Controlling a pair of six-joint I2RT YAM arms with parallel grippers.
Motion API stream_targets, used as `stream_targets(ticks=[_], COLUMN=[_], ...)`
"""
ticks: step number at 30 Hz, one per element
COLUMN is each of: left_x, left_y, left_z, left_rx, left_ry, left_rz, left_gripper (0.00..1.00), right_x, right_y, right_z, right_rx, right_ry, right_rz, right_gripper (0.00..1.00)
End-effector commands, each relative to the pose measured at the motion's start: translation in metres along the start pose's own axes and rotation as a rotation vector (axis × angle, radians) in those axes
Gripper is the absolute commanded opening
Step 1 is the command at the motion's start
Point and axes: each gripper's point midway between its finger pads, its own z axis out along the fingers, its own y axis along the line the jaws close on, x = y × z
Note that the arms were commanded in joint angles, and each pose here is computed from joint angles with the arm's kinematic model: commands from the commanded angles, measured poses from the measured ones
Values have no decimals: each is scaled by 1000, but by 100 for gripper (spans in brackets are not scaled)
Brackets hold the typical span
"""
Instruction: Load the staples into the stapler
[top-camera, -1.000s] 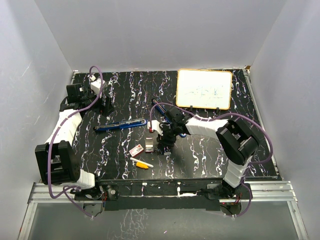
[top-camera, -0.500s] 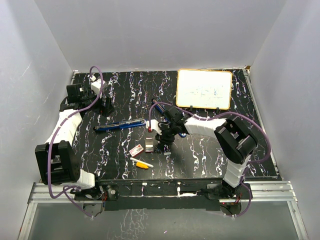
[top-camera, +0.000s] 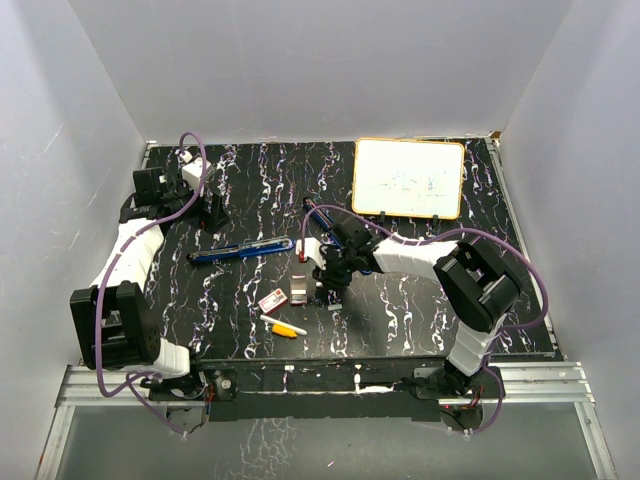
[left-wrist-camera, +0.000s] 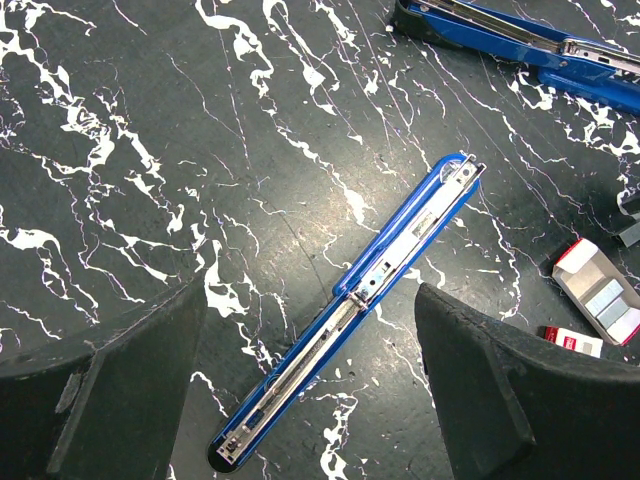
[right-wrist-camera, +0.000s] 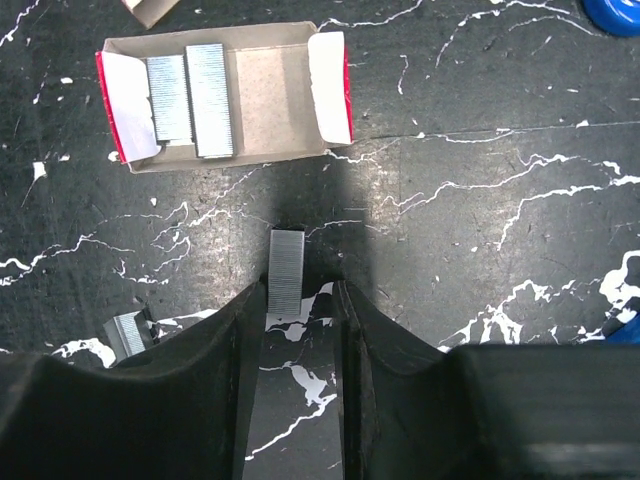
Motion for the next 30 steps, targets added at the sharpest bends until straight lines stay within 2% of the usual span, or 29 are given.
stream_targets(ticks=[1, 13, 26, 30], left_x=[-13, -14, -13, -13], left_y=[-9, -9, -9, -9], left_z=[-8, -10, -11, -11], left_rx=[21, 14, 8, 8], left_ry=[-39, -42, -40, -40], left_rz=[39, 48, 59, 58], left_gripper=[83, 83, 84, 84], right_x=[2, -11, -2, -2], right_y=[-3, 0, 5, 5], right_z=[3, 16, 23, 19], right_rx=[45, 52, 39, 43], right_ry=[13, 40, 133, 137], right_rz=[68, 101, 109, 104], right_gripper=[36, 41, 36, 41])
